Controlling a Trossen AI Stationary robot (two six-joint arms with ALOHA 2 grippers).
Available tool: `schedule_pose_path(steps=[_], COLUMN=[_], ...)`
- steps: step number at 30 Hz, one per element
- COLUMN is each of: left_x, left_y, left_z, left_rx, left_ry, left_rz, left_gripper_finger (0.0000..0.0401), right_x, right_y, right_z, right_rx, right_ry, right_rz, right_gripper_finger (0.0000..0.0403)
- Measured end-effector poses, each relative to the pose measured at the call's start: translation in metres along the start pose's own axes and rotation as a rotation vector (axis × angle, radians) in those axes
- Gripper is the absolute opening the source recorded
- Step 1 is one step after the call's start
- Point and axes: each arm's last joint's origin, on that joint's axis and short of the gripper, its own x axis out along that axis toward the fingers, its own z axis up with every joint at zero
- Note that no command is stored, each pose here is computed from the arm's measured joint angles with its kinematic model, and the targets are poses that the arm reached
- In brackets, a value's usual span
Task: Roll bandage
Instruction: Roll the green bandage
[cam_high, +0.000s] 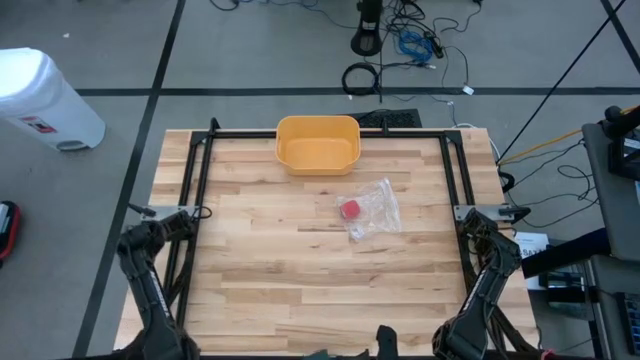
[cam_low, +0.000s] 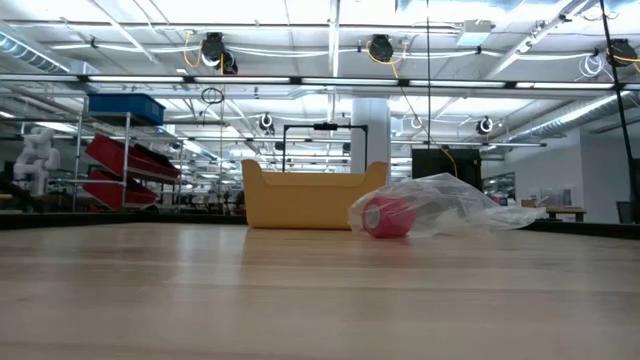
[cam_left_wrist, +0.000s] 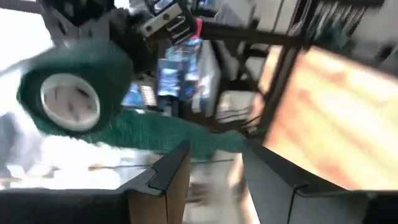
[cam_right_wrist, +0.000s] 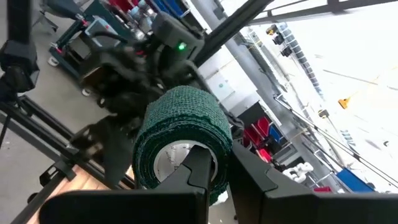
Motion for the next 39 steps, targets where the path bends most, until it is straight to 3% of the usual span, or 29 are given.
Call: schedule_pose_path(steps=[8,14,32,39], left_x=[0.01,0.011,0.02,0.026], left_y=[-0.026,-0.024,0.026,0.03], left_z=[0.019,0.018,0.01,0.006], left_rx=[0.455,0.582,0.646,0.661], left_ry=[-0.07,-0.065,-0.024,-0.007], left_rz=[0.019,0.027,0.028,0.017], left_gripper_finger=[0.0153,0.0153,0.0153,0.0153], right_x=[-0.003,-0.006,-0.017,-0.018], right_y=[-0.007,-0.009,-0.035,-0.035], right_z=[0.005,0.007,0.015,0.016], right_rx=[0.009,0.02,0.177,0.196], right_ry=[0.002,0.001,-0.03,-0.037], right_rz=[-0.058,-0.073,-0.087,-0.08], right_gripper_finger=[0.0033,0.0033,0.0034,0.0034])
